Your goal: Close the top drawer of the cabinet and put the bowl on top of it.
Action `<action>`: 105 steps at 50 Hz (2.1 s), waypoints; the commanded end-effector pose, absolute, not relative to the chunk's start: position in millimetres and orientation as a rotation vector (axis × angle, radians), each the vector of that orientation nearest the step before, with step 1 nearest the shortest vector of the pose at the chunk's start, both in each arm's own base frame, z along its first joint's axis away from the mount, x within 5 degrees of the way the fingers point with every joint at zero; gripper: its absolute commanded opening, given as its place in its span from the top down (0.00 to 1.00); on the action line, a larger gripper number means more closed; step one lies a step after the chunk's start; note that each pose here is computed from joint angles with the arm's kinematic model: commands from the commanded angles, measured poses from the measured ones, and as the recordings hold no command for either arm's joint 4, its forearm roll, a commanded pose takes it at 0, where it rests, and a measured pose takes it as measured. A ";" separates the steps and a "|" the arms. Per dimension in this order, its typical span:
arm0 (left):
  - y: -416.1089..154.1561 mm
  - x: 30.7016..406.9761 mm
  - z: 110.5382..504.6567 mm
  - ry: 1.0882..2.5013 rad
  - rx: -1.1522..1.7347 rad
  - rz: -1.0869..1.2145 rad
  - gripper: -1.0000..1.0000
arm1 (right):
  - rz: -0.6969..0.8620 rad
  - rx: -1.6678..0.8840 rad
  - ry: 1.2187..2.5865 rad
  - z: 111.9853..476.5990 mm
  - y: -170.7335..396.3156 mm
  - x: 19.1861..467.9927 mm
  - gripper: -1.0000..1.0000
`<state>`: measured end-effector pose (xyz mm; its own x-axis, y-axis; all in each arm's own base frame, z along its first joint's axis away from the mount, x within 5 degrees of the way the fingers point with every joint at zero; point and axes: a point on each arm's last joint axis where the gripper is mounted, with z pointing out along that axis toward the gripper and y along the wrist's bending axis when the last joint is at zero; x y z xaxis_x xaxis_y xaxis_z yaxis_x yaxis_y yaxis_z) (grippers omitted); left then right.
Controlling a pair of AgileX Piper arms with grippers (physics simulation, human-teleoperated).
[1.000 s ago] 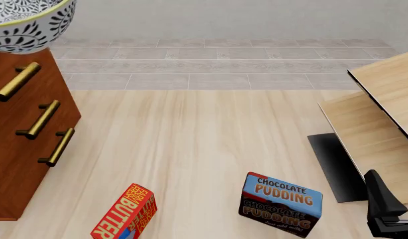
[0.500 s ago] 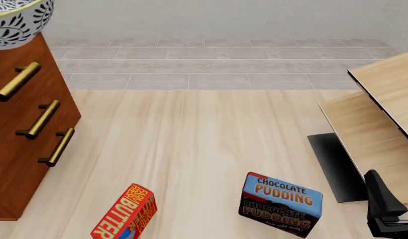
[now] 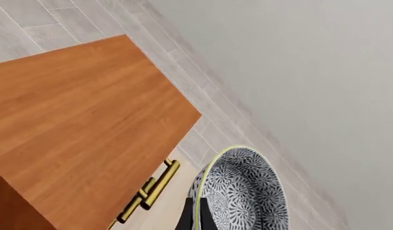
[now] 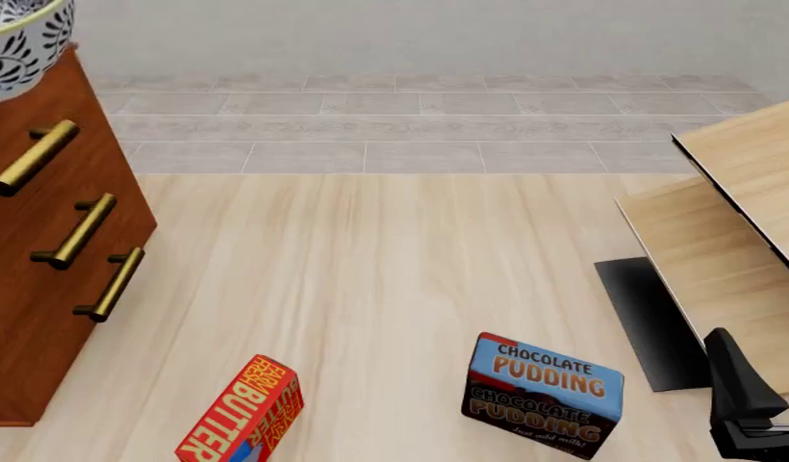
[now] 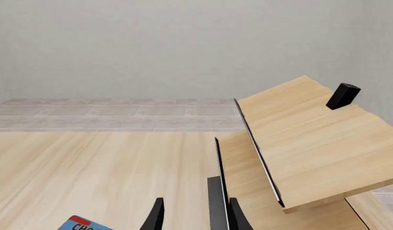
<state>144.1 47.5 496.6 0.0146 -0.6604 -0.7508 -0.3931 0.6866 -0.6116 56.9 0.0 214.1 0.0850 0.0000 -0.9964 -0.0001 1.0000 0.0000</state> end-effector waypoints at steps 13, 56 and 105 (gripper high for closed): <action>64.2 150.2 477.1 1.519 -1.009 -0.259 1.00 | 0.000 0.000 1.485 214.1 0.0 56.7 0.00; 98.8 154.4 469.5 1.355 -1.172 -0.207 1.00 | 0.000 0.000 1.485 214.1 0.0 56.7 0.00; 159.6 197.0 430.7 1.371 -1.273 -0.093 1.00 | 0.000 0.000 1.485 214.1 0.0 56.7 0.00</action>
<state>191.2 156.9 441.6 0.3157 -0.6827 -0.6590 -0.5933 0.3999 -0.6986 56.9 0.0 214.1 0.0850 0.0000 -0.9964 -0.0001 1.0000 0.0000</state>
